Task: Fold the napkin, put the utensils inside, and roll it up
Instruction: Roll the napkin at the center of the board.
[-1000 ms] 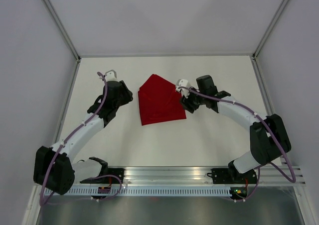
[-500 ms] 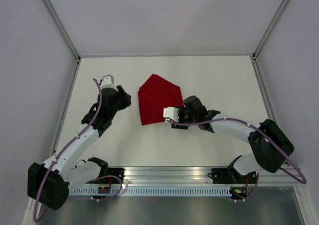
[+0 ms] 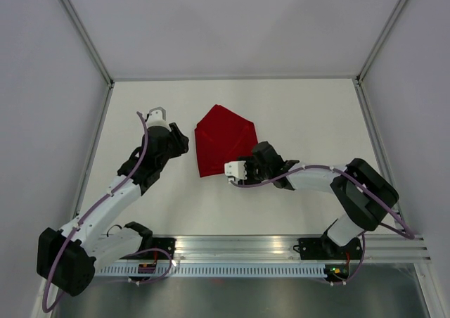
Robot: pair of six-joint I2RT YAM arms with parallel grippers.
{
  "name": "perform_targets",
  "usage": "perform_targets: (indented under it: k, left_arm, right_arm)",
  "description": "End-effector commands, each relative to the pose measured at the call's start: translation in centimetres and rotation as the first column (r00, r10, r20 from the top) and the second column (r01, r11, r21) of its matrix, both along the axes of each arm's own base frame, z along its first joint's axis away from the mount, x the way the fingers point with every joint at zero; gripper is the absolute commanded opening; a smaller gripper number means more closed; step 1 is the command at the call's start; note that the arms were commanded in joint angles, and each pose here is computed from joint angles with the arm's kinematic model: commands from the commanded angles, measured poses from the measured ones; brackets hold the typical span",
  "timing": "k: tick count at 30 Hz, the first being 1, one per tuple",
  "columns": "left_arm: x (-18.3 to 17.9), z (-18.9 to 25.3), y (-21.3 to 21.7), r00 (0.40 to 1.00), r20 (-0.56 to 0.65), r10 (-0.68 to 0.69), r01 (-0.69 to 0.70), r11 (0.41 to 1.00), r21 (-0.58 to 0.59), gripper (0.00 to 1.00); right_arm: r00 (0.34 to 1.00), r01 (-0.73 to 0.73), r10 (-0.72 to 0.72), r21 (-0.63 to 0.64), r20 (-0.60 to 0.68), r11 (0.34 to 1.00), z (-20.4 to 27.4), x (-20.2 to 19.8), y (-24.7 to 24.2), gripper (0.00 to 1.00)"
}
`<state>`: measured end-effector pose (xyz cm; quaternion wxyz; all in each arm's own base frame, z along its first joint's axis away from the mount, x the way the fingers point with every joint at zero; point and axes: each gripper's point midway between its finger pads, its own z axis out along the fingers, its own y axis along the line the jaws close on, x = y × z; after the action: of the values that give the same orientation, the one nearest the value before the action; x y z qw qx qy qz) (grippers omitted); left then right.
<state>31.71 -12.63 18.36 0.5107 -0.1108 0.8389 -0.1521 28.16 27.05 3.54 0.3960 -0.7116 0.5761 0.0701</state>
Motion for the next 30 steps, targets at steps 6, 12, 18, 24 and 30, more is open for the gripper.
perform_targets:
  k: [6,12,18,24,30]
  left_arm:
    - [-0.2,-0.3,0.0,1.0,0.007,-0.005,0.004,0.999,0.04,0.5]
    - [-0.8,-1.5,-0.3,1.0,-0.013,-0.021,0.022,0.998,0.054,0.5]
    - [-1.5,-2.8,-0.7,0.999,-0.022,-0.033,0.034,0.998,0.045,0.5]
    - [-1.7,-2.7,-1.0,0.998,-0.011,-0.054,0.054,0.998,0.032,0.5]
    - [-2.0,-2.2,-1.2,0.997,0.004,-0.08,0.08,0.996,0.038,0.5]
  right_arm:
    - [0.996,-0.06,0.058,0.028,0.071,0.998,1.1,2.2,2.9,0.6]
    - [0.997,-0.068,0.067,0.013,0.042,0.998,-0.1,2.3,3.2,0.56]
    - [0.997,-0.079,0.079,-0.003,0.02,0.997,-1.2,2.0,3.2,0.55]
    - [0.996,-0.088,0.088,-0.023,-0.005,0.996,-1.7,2.3,3.5,0.51]
    - [0.994,-0.1,0.098,-0.038,-0.045,0.994,-2.0,2.0,3.8,0.47]
